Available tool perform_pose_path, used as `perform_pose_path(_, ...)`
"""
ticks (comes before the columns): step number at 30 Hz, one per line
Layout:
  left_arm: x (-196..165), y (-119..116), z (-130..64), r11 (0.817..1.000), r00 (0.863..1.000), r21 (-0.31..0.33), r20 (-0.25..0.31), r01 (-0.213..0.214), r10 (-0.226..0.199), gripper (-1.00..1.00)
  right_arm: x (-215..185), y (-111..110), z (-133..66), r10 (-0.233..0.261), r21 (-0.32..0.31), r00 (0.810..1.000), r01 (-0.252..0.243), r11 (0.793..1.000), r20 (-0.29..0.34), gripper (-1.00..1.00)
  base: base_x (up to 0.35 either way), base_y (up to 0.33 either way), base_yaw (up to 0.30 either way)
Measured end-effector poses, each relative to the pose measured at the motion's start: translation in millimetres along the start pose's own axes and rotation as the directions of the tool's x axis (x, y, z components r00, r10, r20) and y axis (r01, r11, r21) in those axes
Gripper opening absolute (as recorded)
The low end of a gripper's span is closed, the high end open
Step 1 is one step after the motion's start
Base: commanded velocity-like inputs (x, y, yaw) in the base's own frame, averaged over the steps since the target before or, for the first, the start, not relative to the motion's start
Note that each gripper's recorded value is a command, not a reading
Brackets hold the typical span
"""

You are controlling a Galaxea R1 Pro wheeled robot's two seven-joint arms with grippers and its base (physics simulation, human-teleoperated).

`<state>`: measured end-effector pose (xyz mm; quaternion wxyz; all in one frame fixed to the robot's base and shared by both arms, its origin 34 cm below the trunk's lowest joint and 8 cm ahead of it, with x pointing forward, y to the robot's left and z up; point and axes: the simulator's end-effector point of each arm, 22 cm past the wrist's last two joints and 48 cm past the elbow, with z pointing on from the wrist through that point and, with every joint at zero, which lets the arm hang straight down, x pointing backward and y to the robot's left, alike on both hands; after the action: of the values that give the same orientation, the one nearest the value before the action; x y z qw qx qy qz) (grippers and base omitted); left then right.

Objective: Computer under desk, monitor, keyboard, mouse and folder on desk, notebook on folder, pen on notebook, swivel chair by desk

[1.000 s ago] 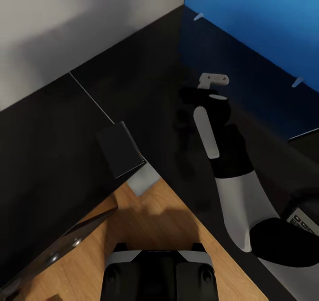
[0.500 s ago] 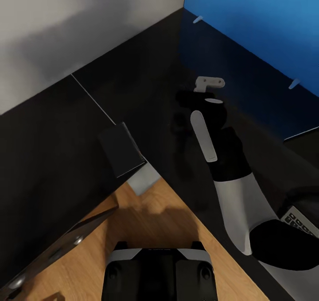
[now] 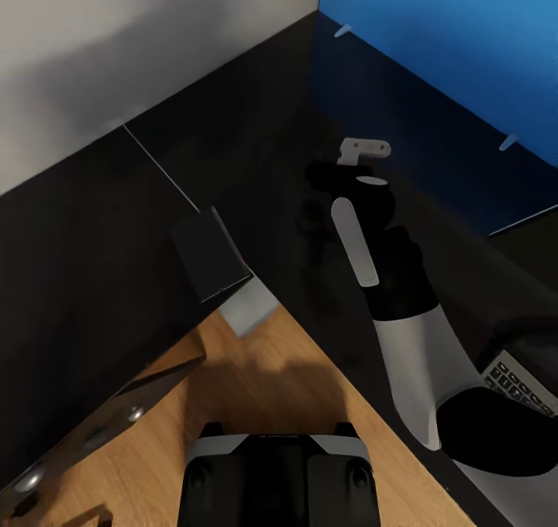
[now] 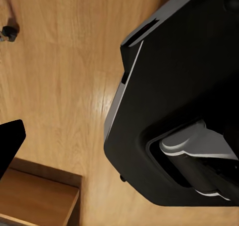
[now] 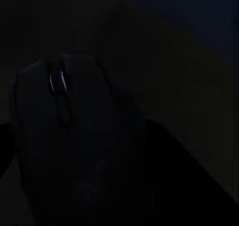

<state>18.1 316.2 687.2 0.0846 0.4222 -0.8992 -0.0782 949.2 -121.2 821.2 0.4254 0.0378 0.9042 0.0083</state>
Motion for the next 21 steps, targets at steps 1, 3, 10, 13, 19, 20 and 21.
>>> perform_pose_path(1,-0.6,0.1,0.0,1.000,1.000,0.000,0.002,0.000,0.000,1.00,0.9,0.5,0.2,0.001,-0.001,1.000,-0.001,1.000,0.001,-1.00,-0.290,-0.126,0.000)
perform_pose_path(3,-0.8,0.2,0.0,1.000,1.000,0.000,0.003,-0.001,0.001,1.00,0.3,0.9,0.3,0.004,-0.002,1.000,-0.004,1.000,0.006,-1.00,-0.304,-0.117,0.000)
perform_pose_path(10,-5.0,-10.4,-1.8,1.000,0.999,0.022,-0.034,0.018,-0.017,1.00,8.2,16.4,-3.3,-0.015,-0.029,1.000,0.016,0.999,0.012,-1.00,-0.140,-0.033,0.000)
perform_pose_path(13,-6.9,-20.0,-7.9,0.999,0.997,0.042,-0.073,0.023,-0.020,1.00,8.5,20.3,-6.9,-0.021,-0.036,1.000,0.021,0.999,0.010,-1.00,-0.020,-0.005,0.000)
perform_pose_path(19,-5.8,-23.7,-15.7,0.998,0.995,0.051,-0.099,0.027,-0.022,1.00,5.2,26.3,-13.2,-0.015,-0.050,1.000,0.016,0.999,0.018,-1.00,-0.006,-0.001,0.000)
perform_pose_path(20,-5.5,-24.5,-16.8,0.998,0.995,0.053,-0.101,0.026,-0.021,1.00,4.5,28.6,-14.7,-0.016,-0.054,1.000,0.017,0.998,0.022,-1.00,-0.001,0.000,0.000)
perform_pose_path(21,-5.3,-25.9,-17.5,0.998,0.995,0.056,-0.102,0.025,-0.019,1.00,3.7,30.4,-16.0,-0.018,-0.057,1.000,0.019,0.998,0.024,-1.00,0.000,0.000,0.000)
